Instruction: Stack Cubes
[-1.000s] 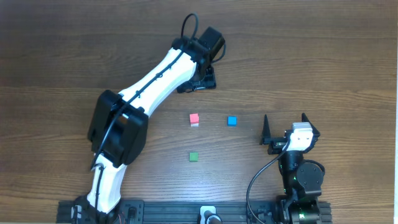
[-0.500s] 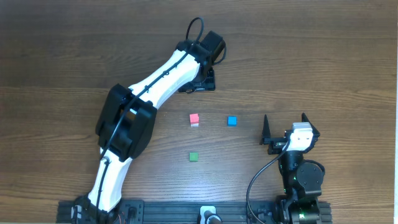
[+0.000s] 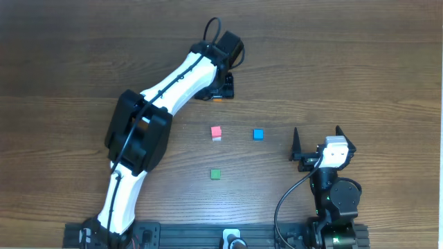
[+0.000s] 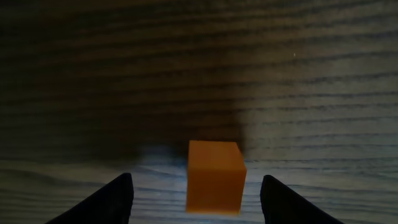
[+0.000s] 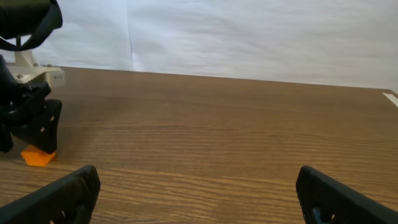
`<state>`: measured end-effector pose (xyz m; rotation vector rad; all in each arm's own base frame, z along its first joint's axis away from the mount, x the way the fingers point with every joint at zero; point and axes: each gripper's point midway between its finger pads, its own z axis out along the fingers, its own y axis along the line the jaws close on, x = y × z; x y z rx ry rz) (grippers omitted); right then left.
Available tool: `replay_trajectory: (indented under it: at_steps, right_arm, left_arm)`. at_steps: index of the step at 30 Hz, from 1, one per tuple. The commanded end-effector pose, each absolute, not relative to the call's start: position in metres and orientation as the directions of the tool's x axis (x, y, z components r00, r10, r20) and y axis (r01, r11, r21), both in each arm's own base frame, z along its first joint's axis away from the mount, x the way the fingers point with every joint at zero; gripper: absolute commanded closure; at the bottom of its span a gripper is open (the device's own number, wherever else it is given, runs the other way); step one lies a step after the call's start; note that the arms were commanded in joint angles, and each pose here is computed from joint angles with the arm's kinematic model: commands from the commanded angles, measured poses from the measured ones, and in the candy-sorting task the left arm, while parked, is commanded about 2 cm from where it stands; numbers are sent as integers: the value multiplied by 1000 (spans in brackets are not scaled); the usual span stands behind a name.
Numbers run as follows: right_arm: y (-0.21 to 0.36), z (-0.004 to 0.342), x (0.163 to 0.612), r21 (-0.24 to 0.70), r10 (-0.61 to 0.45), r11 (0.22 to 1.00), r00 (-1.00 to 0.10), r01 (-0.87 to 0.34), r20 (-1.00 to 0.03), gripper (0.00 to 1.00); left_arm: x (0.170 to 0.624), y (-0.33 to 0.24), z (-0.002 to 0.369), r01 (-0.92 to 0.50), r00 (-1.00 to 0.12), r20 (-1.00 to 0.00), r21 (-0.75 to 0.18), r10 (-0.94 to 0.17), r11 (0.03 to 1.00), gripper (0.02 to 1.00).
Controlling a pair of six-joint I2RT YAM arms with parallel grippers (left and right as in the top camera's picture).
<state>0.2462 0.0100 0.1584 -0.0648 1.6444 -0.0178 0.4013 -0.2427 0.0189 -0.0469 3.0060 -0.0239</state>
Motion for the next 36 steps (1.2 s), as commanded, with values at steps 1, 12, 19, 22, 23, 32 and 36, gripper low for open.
replay_trajectory:
  at_steps: [1,12,19,22,23,32,36]
  right_arm:
    - [10,157,246,-41,-43,999,-70,-35,-997,7]
    - [10,157,246,-41,-43,999,-70,-35,-997,9]
    - [10,157,246,-41,-43,999,-70,-35,-997,7]
    - [10,157,246,-41,-43,999,-70,-35,-997,9]
    - [10,157,246,-41,-43,999,-70,-35,-997,7]
    - [10,157,246,-41,-43,999,-70,-35,-997,9]
    - [10,157,246,-41,-43,999,-70,-35,-997,9]
  left_arm:
    - [400,-246,7,-11,-994,-107,-25,-13,1000,373]
    - [399,-250,-2,9,-996,-92,-36,6,999,518]
    - [401,-251,-3,9,-995,-97,-39,5,999,687]
    - [401,-251,-3,9,-995,-97,-39,5,999,761]
    - [401,-251,-3,9,-995,-97,-39,5,999,785]
    - [401,-256,13,11,-994,-110,-79,2,997,886]
    - [395,-259,52,-9,-990,-139,-120,-26,993,912]
